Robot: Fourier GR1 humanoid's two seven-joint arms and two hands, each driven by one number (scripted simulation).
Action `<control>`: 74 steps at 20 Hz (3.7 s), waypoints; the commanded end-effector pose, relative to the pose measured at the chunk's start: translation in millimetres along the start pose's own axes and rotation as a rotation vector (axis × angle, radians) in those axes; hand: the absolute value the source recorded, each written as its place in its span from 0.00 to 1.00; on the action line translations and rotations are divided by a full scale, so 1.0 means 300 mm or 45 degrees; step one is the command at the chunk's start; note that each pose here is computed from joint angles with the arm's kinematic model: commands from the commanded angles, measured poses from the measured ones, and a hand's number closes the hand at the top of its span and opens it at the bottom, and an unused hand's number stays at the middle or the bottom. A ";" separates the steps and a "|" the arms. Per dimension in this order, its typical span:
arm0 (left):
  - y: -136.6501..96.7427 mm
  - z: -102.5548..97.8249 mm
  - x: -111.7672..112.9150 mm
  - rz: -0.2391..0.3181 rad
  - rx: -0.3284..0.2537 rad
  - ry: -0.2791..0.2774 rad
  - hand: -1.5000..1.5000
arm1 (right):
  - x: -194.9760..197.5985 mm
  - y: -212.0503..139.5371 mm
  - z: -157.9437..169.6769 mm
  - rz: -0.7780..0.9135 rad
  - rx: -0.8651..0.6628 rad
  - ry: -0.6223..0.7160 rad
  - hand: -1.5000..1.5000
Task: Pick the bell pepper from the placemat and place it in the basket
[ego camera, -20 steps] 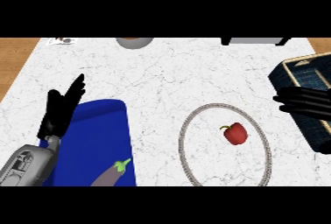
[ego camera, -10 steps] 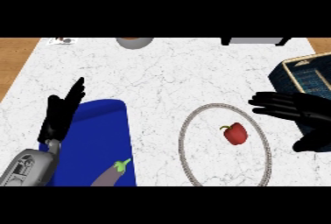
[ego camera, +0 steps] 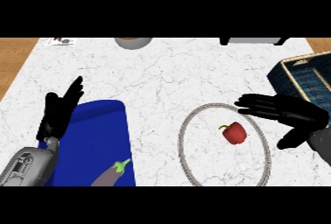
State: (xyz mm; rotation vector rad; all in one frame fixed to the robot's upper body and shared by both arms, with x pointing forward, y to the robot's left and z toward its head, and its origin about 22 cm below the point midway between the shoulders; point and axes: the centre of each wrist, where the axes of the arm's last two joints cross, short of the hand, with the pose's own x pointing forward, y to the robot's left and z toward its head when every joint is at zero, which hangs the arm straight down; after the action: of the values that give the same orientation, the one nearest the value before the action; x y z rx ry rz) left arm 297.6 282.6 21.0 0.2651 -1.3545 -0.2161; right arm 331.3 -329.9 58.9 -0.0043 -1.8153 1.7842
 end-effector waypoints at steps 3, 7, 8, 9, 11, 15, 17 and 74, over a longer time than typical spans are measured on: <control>-0.004 0.011 -0.011 0.003 -0.004 0.007 0.50 | -0.002 0.061 -0.073 -0.033 0.060 -0.107 0.00; -0.007 0.067 -0.003 -0.007 -0.007 0.025 0.50 | 0.025 0.034 -0.135 -0.044 0.054 -0.104 0.00; 0.008 0.001 -0.050 0.014 0.001 0.010 0.50 | 0.025 0.076 -0.112 -0.036 0.036 -0.123 0.00; -0.010 0.024 0.080 0.002 0.014 -0.005 0.50 | -0.029 0.060 -0.105 -0.044 0.028 -0.120 0.00; -0.028 0.041 0.000 0.026 0.000 -0.007 0.50 | 0.042 0.119 -0.167 -0.063 0.056 -0.103 0.00; 0.067 0.048 -0.081 0.011 0.010 -0.010 0.50 | 0.028 0.105 -0.133 -0.048 0.082 -0.079 0.00; 0.000 -0.036 0.058 0.011 0.027 0.005 0.50 | 0.008 0.129 -0.146 -0.039 0.104 -0.070 0.00; 0.052 0.028 -0.024 0.011 0.046 0.031 0.50 | 0.684 -0.467 -0.331 -0.257 -1.019 0.910 1.00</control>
State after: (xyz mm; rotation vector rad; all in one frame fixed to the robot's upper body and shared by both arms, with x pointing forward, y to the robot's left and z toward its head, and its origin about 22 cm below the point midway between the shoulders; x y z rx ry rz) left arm 289.8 291.5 23.9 0.2941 -1.3288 -0.1818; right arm 285.9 -167.3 210.9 -0.6219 -1.6911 0.7710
